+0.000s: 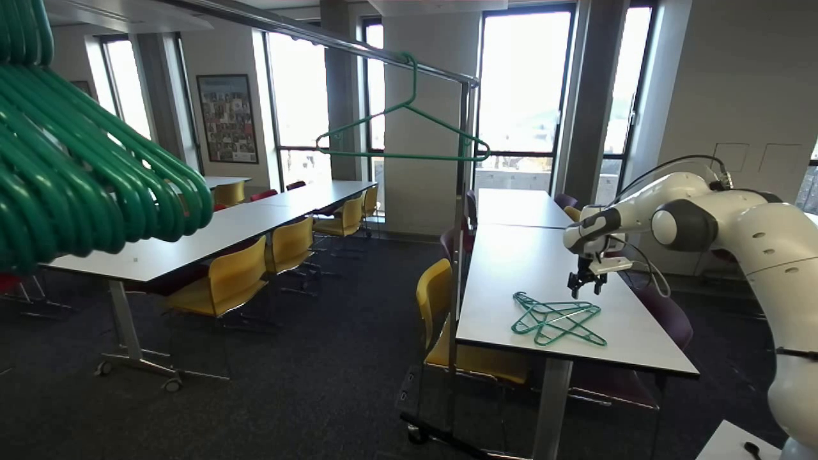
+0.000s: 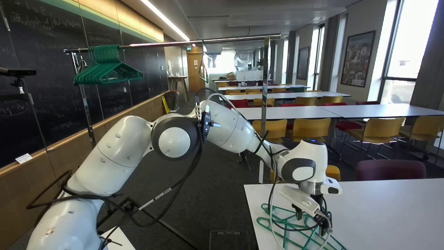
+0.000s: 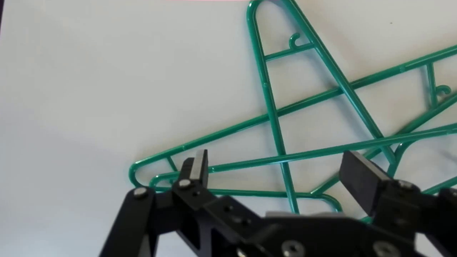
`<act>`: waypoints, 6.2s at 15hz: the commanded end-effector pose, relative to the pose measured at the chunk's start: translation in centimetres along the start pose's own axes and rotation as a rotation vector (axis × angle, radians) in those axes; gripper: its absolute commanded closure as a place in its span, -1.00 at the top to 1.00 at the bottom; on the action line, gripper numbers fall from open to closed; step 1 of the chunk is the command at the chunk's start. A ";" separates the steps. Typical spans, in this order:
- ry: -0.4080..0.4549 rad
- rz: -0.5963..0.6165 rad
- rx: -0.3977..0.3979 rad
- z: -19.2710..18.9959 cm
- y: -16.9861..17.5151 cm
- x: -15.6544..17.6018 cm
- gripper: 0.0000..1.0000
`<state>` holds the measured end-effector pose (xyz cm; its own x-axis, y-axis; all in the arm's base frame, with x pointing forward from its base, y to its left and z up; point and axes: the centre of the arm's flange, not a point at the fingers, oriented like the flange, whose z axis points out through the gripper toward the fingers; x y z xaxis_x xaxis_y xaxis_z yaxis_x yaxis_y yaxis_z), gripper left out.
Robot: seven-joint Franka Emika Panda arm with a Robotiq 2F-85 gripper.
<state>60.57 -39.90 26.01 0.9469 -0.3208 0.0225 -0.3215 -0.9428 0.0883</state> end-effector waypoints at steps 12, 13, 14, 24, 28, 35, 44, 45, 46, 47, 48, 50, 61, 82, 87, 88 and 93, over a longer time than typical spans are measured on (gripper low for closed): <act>0.039 -0.794 0.111 3.8 -2.2 -0.5 1.00; 0.038 -0.852 0.111 3.9 -2.1 -0.6 1.00; 0.038 -0.908 0.111 4.0 -2.0 -0.7 1.00; 0.042 -0.984 0.088 5.1 -2.0 0.0 1.00; 0.055 -0.976 0.029 5.3 0.5 1.7 1.00; 0.014 -1.131 -0.062 5.7 6.0 4.2 1.00; 0.015 -1.306 0.145 7.4 6.4 5.7 1.00; 0.011 -1.313 0.139 7.4 6.4 5.9 1.00; 0.009 -1.310 0.117 7.3 6.4 6.1 1.00; 0.008 -1.308 0.095 7.2 6.6 6.4 1.00; 0.012 -1.308 0.075 7.1 6.7 6.7 1.00; 0.016 -1.319 0.043 7.1 6.9 7.2 1.00; 0.028 -1.314 -0.014 8.0 5.4 5.7 1.00; -0.005 -1.348 0.082 11.2 4.0 6.4 -0.29; -0.002 -1.345 0.074 10.8 4.2 6.5 -0.96; -0.001 -1.345 0.073 10.8 4.3 6.5 -1.00; -0.005 -1.347 0.070 10.8 4.2 6.4 -0.29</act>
<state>64.62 -46.03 15.15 0.5426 0.8391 -0.0382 0.8397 -0.5430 -0.0025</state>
